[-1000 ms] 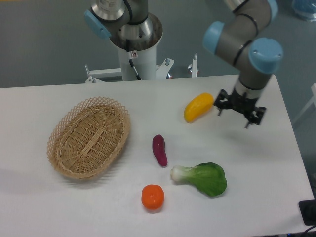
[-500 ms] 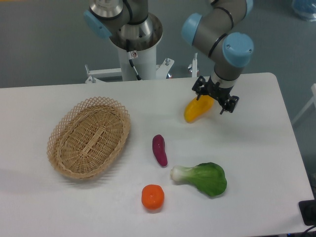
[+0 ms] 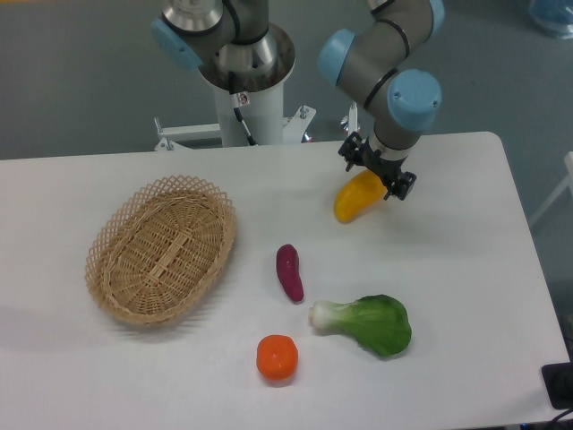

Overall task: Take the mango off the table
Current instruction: 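Lower the gripper around the mango and close on it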

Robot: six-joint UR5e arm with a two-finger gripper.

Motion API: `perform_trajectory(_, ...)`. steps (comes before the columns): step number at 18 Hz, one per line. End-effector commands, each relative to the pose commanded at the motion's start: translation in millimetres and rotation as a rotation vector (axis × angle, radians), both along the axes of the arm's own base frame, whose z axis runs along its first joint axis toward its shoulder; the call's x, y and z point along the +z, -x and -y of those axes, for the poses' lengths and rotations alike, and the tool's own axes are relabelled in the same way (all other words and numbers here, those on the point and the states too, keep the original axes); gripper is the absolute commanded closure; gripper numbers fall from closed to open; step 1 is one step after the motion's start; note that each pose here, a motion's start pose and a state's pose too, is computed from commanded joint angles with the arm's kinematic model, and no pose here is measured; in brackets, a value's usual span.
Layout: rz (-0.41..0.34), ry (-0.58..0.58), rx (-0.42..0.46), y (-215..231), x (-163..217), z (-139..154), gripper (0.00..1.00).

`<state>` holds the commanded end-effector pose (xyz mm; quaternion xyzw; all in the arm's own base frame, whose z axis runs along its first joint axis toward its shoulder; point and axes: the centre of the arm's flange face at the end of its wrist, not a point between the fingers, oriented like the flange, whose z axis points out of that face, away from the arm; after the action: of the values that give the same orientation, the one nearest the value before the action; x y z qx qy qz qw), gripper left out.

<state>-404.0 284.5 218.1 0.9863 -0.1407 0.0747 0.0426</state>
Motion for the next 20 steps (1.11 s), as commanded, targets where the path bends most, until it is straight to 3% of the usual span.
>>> perform_trajectory(4, 0.02, 0.007, 0.003, -5.0, -11.2, -3.9, 0.0)
perform_trajectory(11, -0.009, -0.004, -0.003, -3.2, -19.5, -9.3, 0.0)
perform_trajectory(12, -0.006, -0.003, -0.004, -4.6, -21.1, -8.8, 0.09)
perform_trajectory(16, -0.018, -0.006, -0.005, -0.9, -15.1, -9.3, 0.63)
perform_trajectory(18, -0.021, -0.011, -0.004, 0.2, -13.8, -10.0, 0.72)
perform_trajectory(20, -0.026, -0.014, -0.005, 1.6, -10.9, -11.5, 0.72)
